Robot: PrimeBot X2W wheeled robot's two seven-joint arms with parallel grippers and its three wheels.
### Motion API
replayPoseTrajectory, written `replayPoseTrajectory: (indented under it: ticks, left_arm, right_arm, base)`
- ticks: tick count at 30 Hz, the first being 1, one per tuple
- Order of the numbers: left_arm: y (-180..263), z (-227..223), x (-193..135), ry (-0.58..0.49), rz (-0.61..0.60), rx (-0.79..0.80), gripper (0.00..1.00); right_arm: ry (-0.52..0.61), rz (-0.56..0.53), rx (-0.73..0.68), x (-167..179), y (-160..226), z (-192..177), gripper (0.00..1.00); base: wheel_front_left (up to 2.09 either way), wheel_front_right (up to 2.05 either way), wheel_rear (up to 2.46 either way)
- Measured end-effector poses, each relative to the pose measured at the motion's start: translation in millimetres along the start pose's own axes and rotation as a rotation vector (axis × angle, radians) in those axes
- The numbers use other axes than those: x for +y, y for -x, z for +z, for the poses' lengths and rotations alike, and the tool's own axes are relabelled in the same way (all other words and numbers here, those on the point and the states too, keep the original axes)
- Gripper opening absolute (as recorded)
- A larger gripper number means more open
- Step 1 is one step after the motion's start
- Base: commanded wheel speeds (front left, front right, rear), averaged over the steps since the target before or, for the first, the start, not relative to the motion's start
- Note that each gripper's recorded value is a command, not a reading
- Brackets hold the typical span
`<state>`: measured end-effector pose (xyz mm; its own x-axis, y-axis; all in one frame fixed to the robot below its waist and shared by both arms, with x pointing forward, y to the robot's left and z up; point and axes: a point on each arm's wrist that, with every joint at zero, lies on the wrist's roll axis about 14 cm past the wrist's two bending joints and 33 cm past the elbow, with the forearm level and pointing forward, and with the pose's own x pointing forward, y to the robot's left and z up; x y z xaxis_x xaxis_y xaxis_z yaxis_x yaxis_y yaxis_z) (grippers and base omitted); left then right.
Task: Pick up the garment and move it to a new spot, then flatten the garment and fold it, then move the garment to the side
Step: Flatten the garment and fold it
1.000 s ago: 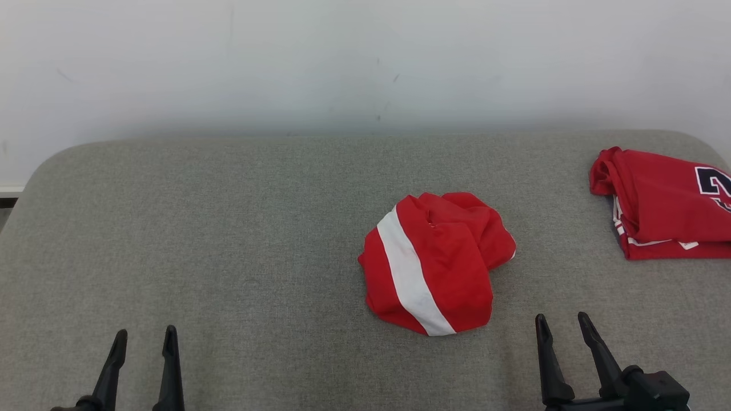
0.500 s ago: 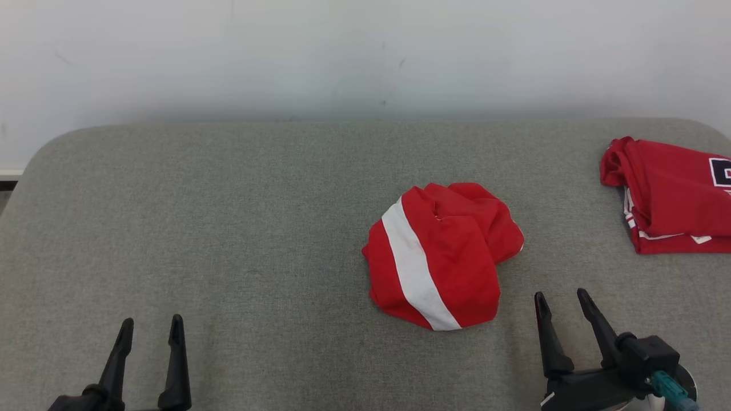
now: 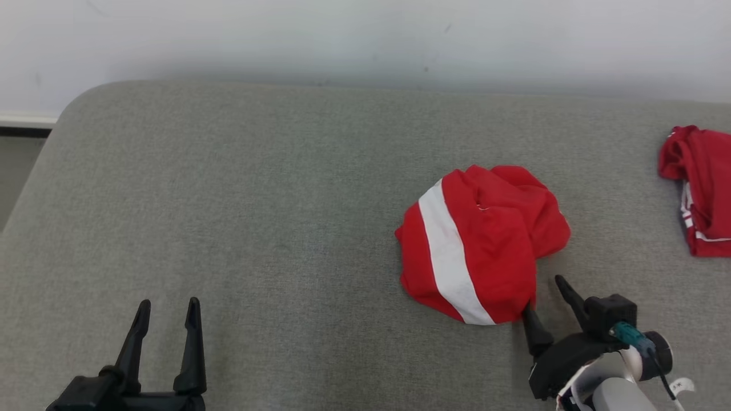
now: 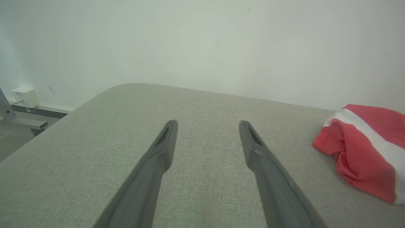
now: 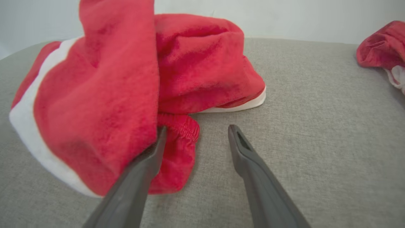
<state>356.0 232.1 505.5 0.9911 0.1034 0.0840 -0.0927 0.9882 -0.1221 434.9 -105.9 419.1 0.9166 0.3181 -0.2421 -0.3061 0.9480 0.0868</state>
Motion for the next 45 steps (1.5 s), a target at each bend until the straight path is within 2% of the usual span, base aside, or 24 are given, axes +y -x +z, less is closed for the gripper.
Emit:
replayPoseTrajectory:
  ticks: [6, 7, 8, 9, 14, 19, 25, 28, 31, 36, 45]
  left_arm:
    - [1, -2, 6, -0.002, 0.023, 0.007, 1.00]
    - [2, -2, 8, -0.003, 0.028, 0.008, 1.00]
    - [3, -2, 9, -0.004, 0.031, 0.009, 1.00]
    - [4, -2, 10, -0.004, 0.034, 0.009, 1.00]
    - [8, 2, 15, -0.006, 0.050, 0.001, 1.00]
    - [12, 6, 16, -0.004, 0.057, -0.011, 1.00]
    - [19, 12, 24, -0.006, 0.081, -0.028, 1.00]
    - [25, 11, 29, -0.007, 0.098, -0.024, 1.00]
    - [25, 12, 31, -0.008, 0.103, -0.026, 1.00]
    - [24, 8, 28, -0.006, 0.095, -0.015, 1.00]
    - [9, 4, 3, 0.009, 0.015, -0.012, 1.00]
  right_arm:
    - [-0.025, 0.057, 0.117, 22, -14, -33, 1.00]
    - [-0.031, 0.065, 0.125, 26, -17, -35, 0.51]
    - [-0.035, 0.072, 0.125, 29, -19, -35, 0.27]
    - [-0.037, 0.076, 0.122, 30, -20, -35, 0.00]
    - [-0.033, 0.086, 0.077, 33, -26, -23, 0.00]
    - [0.027, 0.143, -0.046, 47, -40, 22, 0.00]
    - [0.143, 0.357, -0.201, 123, -40, 72, 0.00]
    - [0.193, 0.478, -0.208, 164, -28, 68, 0.00]
    - [0.202, 0.536, -0.193, 182, -19, 60, 0.00]
    - [0.156, 0.491, -0.181, 164, -17, 57, 0.00]
    - [-0.079, 0.175, -0.240, 65, 4, 65, 0.00]
  base:
    - [0.00, 0.00, 0.00]
    - [0.00, 0.00, 0.00]
    - [0.00, 0.00, 0.00]
    - [0.00, 0.00, 0.00]
    - [0.00, 0.00, 0.00]
    - [0.00, 0.00, 0.00]
    - [0.00, 0.00, 0.00]
    - [0.00, 0.00, 0.00]
    - [0.00, 0.00, 0.00]
    - [0.00, 0.00, 0.00]
    - [0.00, 0.00, 0.00]
